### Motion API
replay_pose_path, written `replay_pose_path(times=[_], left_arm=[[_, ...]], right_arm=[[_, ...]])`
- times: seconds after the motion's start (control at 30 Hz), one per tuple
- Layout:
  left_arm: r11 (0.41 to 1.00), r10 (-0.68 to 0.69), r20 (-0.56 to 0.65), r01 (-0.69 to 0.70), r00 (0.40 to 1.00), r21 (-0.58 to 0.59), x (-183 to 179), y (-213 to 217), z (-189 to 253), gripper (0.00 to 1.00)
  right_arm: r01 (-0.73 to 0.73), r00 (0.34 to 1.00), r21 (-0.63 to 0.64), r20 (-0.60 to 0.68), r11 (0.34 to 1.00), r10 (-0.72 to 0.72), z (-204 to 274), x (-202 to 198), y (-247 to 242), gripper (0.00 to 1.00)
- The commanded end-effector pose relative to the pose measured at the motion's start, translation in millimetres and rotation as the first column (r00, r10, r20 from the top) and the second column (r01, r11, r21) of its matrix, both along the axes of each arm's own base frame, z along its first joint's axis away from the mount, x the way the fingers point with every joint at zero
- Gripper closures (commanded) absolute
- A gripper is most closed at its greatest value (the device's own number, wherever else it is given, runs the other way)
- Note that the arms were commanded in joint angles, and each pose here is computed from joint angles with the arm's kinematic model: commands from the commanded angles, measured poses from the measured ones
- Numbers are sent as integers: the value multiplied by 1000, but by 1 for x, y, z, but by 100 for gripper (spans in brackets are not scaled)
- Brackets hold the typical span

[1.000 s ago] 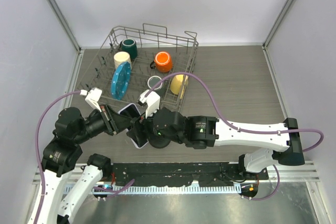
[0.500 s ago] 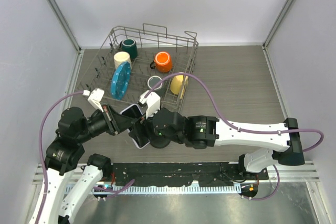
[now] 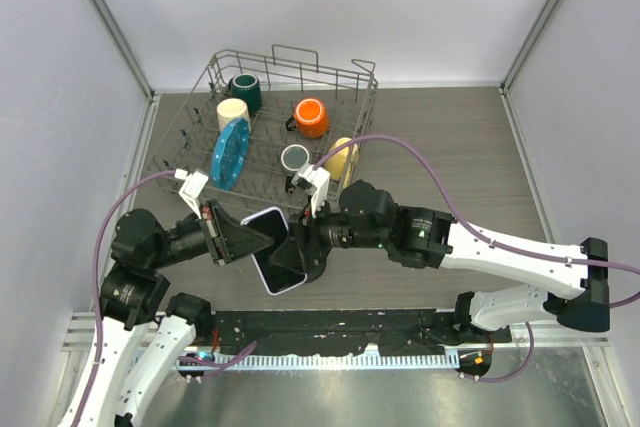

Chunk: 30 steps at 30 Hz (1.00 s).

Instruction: Place the phone on the phone stand

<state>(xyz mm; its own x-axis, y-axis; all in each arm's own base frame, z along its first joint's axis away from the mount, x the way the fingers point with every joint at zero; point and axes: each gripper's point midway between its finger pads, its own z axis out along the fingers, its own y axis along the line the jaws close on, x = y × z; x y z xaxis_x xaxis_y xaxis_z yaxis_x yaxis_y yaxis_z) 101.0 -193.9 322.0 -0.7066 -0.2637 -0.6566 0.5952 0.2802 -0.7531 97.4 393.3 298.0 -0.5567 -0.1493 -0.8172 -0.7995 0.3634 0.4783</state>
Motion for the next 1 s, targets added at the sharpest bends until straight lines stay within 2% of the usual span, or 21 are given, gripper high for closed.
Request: replay_pose_path(times=[0.0, 0.07, 0.1, 0.17, 0.27, 0.33, 0.37, 0.4, 0.43, 0.47, 0.5, 0.57, 0.67, 0.73, 0.87, 0.97], left_arm=[[988, -108, 198, 127, 974, -87, -28, -2, 48, 100], [987, -112, 196, 131, 974, -89, -29, -2, 49, 100], [987, -113, 197, 133, 974, -89, -29, -3, 49, 100], [987, -110, 195, 130, 975, -91, -29, -2, 48, 100], [989, -88, 181, 108, 979, -101, -27, -1, 51, 100], [993, -51, 159, 68, 986, -100, -20, 0, 52, 96], [994, -35, 139, 49, 990, -96, -19, 1, 53, 65], [995, -13, 123, 25, 992, -95, -16, 2, 53, 49], [995, 11, 113, 0, 993, -97, -13, 3, 53, 38], [994, 55, 104, -45, 993, -100, -7, 6, 55, 16], [993, 69, 96, -58, 993, -106, -6, 7, 55, 10], [988, 99, 100, -86, 990, -126, -4, 9, 54, 6], [983, 102, 88, -87, 991, -160, -2, 8, 48, 5], [978, 87, 43, -77, 995, -194, -2, 6, 45, 5], [946, 28, 34, -15, 999, -323, -2, 1, 49, 8], [925, -37, 98, 71, 994, -374, -17, 1, 66, 7]], right_arm=[[-178, 982, 110, -50, 978, 184, 14, -35, 9, 41], [-200, 976, 138, -64, 970, 210, 17, -40, 12, 51], [-207, 973, 143, -70, 968, 218, 14, -41, 14, 61], [-230, 966, 202, -73, 952, 249, 24, -46, 18, 69], [-266, 953, 269, -71, 926, 294, 31, -54, 20, 96], [-224, 966, 277, -62, 934, 250, 30, -46, 19, 99], [-185, 976, 278, -57, 943, 208, 30, -39, 17, 99], [-112, 990, 289, -48, 951, 131, 33, -28, 11, 99], [-65, 996, 303, -40, 951, 81, 37, -21, 7, 99], [-28, 999, 322, -33, 946, 40, 43, -15, 1, 99], [13, 999, 333, -42, 943, 1, 42, -9, -4, 99], [108, 994, 420, -34, 901, -104, 69, 5, -24, 99], [214, 976, 509, -68, 833, -209, 94, 19, -49, 99], [219, 974, 560, -84, 799, -208, 109, 19, -57, 99], [156, 988, 632, -83, 759, -134, 136, 6, -60, 99], [135, 991, 656, -82, 742, -108, 148, 2, -59, 99]])
